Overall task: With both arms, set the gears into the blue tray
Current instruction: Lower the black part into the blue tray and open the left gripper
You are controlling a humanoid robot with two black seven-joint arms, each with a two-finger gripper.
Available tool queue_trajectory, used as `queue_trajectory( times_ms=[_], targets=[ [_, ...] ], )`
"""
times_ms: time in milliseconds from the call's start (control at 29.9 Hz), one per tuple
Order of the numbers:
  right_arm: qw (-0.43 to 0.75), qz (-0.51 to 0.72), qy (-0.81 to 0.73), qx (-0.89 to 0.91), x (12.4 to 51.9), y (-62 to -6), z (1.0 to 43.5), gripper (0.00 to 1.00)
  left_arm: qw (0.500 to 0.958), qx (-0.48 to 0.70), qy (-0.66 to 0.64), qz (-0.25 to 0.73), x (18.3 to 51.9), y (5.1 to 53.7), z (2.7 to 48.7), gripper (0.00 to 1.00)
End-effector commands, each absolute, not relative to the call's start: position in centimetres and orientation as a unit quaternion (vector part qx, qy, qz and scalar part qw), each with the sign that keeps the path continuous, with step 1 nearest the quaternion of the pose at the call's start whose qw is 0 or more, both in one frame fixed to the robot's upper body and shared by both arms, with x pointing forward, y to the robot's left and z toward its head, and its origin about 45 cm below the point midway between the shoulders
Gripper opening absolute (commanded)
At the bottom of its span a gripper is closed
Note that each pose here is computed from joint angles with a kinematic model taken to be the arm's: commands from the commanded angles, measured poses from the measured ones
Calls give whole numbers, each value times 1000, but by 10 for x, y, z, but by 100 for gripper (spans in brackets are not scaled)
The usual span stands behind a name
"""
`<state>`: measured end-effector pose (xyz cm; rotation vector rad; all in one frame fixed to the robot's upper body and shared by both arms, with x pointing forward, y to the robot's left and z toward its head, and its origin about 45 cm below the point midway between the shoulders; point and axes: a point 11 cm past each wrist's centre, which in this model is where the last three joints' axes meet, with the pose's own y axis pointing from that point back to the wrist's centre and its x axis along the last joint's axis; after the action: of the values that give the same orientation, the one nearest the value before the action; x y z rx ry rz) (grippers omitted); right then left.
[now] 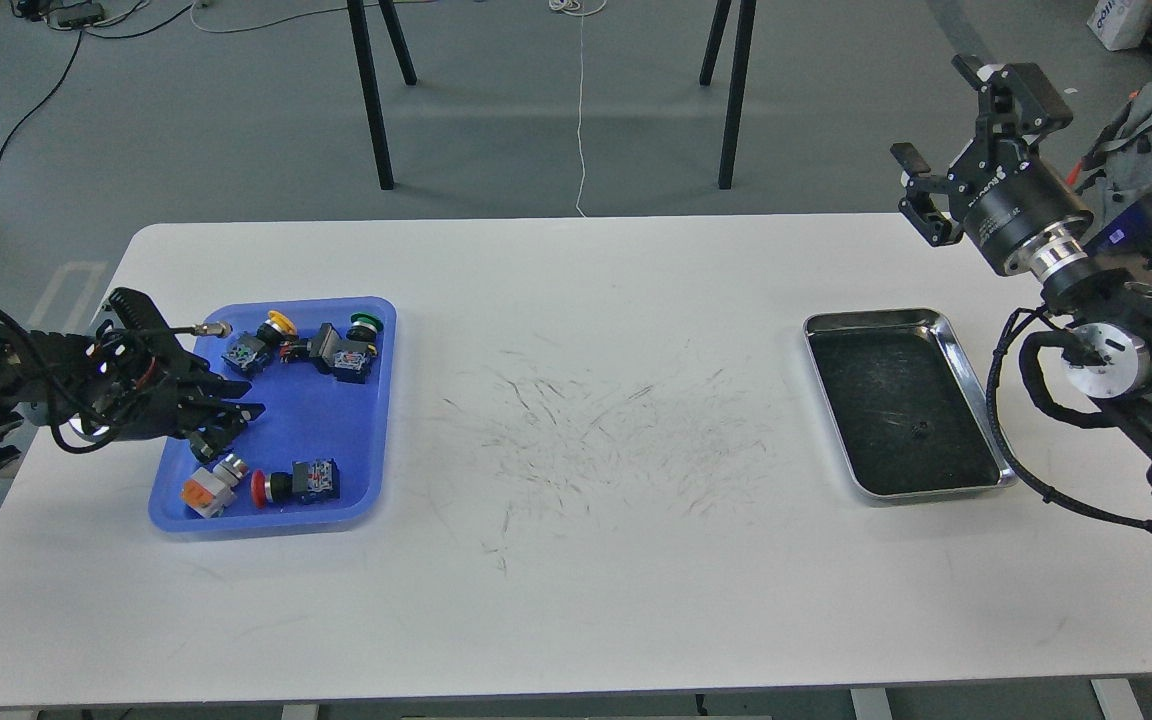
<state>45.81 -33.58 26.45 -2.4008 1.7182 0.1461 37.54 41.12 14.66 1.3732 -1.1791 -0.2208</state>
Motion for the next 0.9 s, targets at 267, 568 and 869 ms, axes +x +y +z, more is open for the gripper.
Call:
queue_trajectory(
  times_ms=[267,568,869],
  targets=[
    [91,49,579,-809,458,-336,264,98,612,591,-522,-65,390,406,163,36],
    [88,51,581,-808,457,-338,261,98,652,572,-495,47,407,398,183,44],
    [85,51,581,-808,457,-339,260,98,720,498,-446,186,434,358,206,54]
  ],
)
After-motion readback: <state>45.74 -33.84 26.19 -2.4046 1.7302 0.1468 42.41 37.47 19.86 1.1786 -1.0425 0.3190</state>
